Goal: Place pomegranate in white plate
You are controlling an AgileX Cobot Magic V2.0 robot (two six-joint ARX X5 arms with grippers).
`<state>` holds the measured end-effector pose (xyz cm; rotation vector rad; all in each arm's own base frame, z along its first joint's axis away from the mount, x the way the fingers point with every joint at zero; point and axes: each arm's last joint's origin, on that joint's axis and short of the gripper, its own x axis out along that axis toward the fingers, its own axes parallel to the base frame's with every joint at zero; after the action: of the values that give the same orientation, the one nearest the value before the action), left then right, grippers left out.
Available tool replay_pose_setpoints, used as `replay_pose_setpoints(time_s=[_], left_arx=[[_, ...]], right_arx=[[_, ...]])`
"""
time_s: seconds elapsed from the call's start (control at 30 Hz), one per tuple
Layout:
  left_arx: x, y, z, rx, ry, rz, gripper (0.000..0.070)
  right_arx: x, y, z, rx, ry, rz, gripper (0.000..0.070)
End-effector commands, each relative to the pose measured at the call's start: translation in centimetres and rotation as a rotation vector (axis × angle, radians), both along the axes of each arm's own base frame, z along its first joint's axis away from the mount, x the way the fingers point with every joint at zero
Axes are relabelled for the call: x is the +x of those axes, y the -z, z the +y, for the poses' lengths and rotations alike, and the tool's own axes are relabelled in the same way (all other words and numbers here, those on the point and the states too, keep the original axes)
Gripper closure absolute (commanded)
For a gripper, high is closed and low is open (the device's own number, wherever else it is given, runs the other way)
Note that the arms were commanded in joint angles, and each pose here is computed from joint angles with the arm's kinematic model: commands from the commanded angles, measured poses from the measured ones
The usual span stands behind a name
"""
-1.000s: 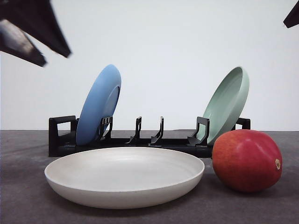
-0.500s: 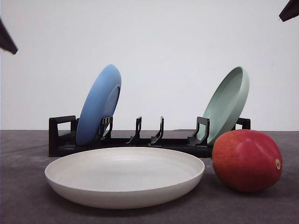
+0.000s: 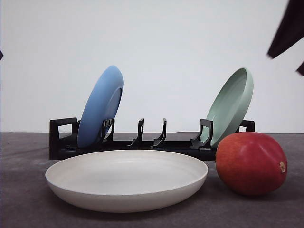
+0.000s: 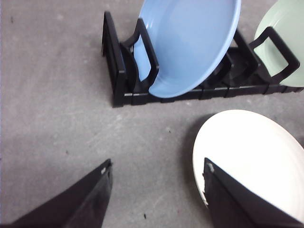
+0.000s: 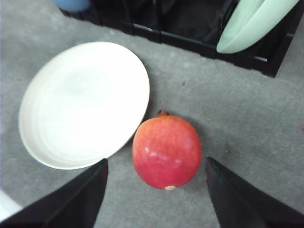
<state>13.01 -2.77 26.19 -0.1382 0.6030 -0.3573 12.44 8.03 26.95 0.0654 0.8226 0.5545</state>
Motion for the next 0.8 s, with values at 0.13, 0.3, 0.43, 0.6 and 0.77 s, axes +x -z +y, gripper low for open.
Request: replay_pose_setpoints(time_s=[0.13,0.3,0.43,0.6,0.77], left_arx=[[0.0,-0.1,0.0,-0.003,0.006,0.005,0.0345],[0.0,-0.1,0.0,-0.003,0.006,0.01,0.0345],[-0.1,0.1,0.0,0.0,0.006,0.027,0.0345],[-0.1,0.1,0.0,0.001,0.006,0.032,0.0345],[-0.1,0.1,0.0,0.001,0.006,0.033,0.0345]], right_arx=[[2.3,0.3,2.6,-0.056,0.021,0.113,0.0268],[4.0,1.2,4.3,-0.126,0.029,0.148,0.0104],[5.0,2.4,5.1,-0.168,0.041,0.176,0.0032],[6.1,4.0,5.9,-0.205,0.037,0.219,0.0025],[7.1,5.8,6.6,-0.237,0.032,0.269,0.0026]])
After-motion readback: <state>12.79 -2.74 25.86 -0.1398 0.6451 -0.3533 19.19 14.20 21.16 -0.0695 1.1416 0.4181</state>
